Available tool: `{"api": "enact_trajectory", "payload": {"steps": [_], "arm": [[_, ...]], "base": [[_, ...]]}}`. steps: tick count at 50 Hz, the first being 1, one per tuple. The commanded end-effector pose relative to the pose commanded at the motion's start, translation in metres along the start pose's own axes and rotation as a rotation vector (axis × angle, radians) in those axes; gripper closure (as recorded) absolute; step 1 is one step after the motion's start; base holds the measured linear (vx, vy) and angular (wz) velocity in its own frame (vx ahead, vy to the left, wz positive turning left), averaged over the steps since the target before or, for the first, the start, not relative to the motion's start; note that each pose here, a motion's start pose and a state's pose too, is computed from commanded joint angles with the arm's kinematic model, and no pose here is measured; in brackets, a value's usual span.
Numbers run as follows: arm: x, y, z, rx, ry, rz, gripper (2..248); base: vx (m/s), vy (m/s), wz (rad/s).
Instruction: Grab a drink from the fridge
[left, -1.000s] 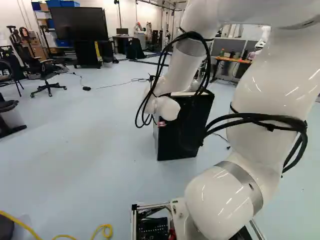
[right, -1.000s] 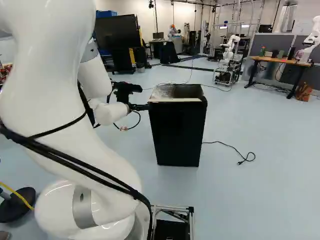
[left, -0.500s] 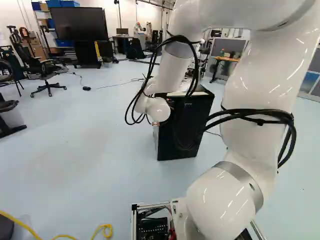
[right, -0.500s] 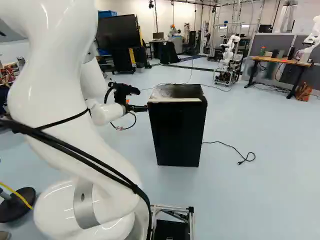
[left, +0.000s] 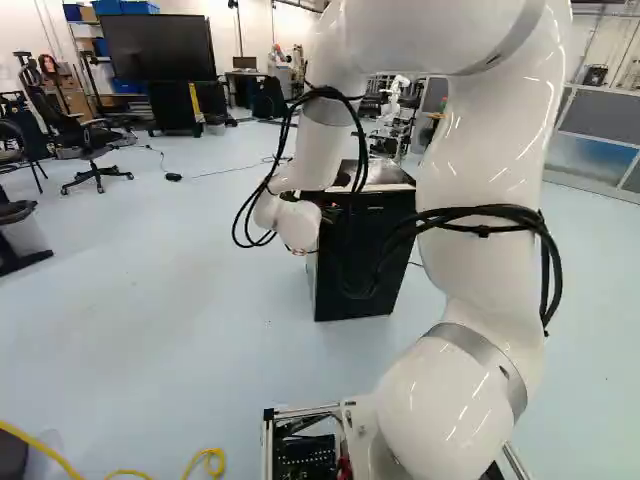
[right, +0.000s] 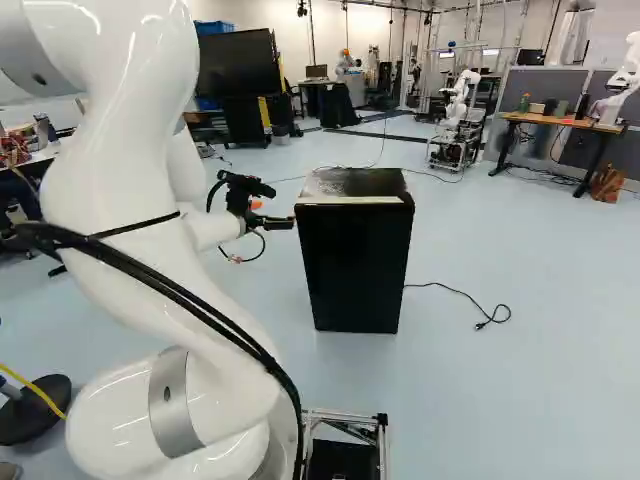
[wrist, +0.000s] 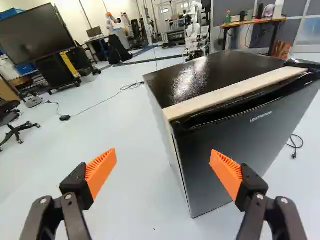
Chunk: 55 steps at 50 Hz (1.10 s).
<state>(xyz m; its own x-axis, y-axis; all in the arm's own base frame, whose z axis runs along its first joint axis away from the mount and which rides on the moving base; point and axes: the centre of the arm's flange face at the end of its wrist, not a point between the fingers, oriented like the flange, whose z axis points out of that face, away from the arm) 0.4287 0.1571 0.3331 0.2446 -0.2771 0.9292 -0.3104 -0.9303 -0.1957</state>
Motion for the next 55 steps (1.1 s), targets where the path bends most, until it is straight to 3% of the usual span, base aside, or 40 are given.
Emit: {"api": "enact_trajectory", "payload": {"steps": [12, 35, 55], "arm": [[-0.01, -0.012, 0.007, -0.058, 0.038, 0.024, 3], [-0.012, -0.035, 0.017, -0.17, 0.143, 0.097, 3], [-0.03, -0.033, 0.039, -0.309, 0.184, 0.126, 3]], "base": [[0.0, 0.0, 0.0], [0.0, 0.0, 0.0], [0.0, 0.0, 0.0]]}}
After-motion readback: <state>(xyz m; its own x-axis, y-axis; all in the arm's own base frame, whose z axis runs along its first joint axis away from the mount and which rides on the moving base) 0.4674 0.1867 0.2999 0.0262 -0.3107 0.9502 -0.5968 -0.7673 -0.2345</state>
